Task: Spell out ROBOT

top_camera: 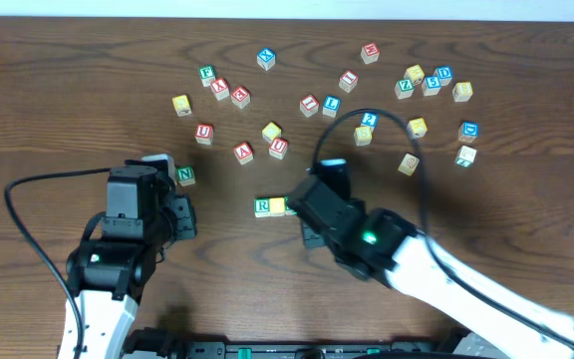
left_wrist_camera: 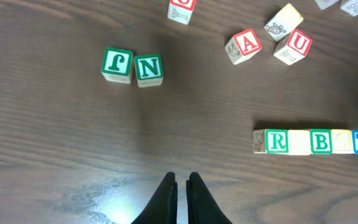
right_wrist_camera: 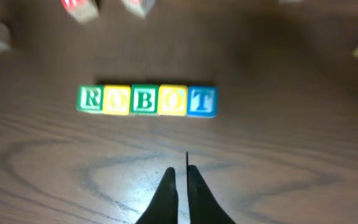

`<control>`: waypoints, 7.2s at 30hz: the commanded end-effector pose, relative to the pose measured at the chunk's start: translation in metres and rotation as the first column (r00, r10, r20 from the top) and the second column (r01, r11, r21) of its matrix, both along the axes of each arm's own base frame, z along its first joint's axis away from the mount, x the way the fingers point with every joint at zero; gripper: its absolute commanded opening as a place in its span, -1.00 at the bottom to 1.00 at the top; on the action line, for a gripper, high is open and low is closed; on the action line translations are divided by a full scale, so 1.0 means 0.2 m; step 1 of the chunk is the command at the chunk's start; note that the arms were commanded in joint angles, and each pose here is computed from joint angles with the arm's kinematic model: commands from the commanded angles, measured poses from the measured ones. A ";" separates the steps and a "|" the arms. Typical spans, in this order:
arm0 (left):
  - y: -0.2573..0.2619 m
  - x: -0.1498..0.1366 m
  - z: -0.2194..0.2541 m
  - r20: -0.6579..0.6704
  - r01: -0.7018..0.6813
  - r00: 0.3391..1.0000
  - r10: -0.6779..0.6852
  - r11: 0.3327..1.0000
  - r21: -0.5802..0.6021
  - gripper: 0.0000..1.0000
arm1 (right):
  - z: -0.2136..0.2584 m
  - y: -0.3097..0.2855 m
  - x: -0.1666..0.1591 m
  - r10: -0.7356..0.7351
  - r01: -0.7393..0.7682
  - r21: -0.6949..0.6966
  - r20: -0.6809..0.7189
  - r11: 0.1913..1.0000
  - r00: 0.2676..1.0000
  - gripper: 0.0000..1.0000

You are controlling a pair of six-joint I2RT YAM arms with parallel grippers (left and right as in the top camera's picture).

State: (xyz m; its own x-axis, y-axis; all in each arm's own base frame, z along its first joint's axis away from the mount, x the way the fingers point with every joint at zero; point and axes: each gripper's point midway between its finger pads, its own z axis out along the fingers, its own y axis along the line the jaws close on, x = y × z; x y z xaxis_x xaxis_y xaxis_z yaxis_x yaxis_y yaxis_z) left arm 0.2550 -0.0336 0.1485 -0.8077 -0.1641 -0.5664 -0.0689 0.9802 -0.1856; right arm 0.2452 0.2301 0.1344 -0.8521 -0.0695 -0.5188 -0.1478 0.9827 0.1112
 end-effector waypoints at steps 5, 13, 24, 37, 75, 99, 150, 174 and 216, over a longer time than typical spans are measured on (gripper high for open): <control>0.00 -0.02 0.10 0.087 0.018 0.996 -0.018 1.000 -0.002 -0.85 | 0.31 -0.32 0.02 -0.118 0.134 -0.060 0.216 0.989 0.969 -0.82; 0.00 -0.03 0.14 0.114 0.019 0.993 -0.018 1.000 -0.004 0.37 | 0.38 -0.45 0.01 -0.158 0.194 -0.106 0.284 0.975 0.946 0.99; 0.00 -0.03 0.13 0.113 0.018 0.993 -0.018 1.000 -0.003 0.82 | 0.40 -0.48 0.03 -0.177 0.229 -0.129 0.324 0.965 0.929 0.98; 0.00 -0.03 0.13 0.113 0.018 0.993 -0.018 1.000 -0.003 0.83 | 0.40 -0.48 0.03 -0.177 0.229 -0.130 0.323 0.965 0.930 0.99; 0.08 -0.37 0.68 0.729 -0.021 0.684 0.043 0.999 -0.039 0.83 | 0.40 -0.48 0.03 -0.176 0.229 -0.132 0.323 0.965 0.930 0.98; 0.16 -0.04 0.04 0.761 -0.102 0.641 0.097 0.994 -0.041 0.83 | 0.40 -0.48 0.03 -0.176 0.229 -0.132 0.322 0.965 0.930 0.98; 0.15 -0.05 -0.05 0.706 -0.097 0.702 0.093 0.995 -0.034 0.84 | 0.18 -0.57 0.08 -0.064 0.015 0.076 0.703 0.997 0.708 0.98; 0.15 -0.05 -0.05 0.706 -0.097 0.702 0.093 0.995 -0.034 0.83 | 0.21 -0.99 0.00 0.000 0.063 -0.037 0.864 0.997 0.503 0.99; 0.15 -0.05 -0.05 0.706 -0.097 0.702 0.093 0.995 -0.034 0.83 | 0.12 -1.04 0.00 -0.009 0.097 -0.055 0.826 0.994 0.563 0.98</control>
State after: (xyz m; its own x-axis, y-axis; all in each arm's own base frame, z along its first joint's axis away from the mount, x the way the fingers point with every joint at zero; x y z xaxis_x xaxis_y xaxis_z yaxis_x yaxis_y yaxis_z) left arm 0.2450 -0.0019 0.1526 -0.1046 -0.2217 -0.9695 -0.0130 0.9751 -0.2215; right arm 0.2452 0.0255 0.1581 -0.0608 -0.1095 -0.9921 -0.0866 0.9908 -0.1040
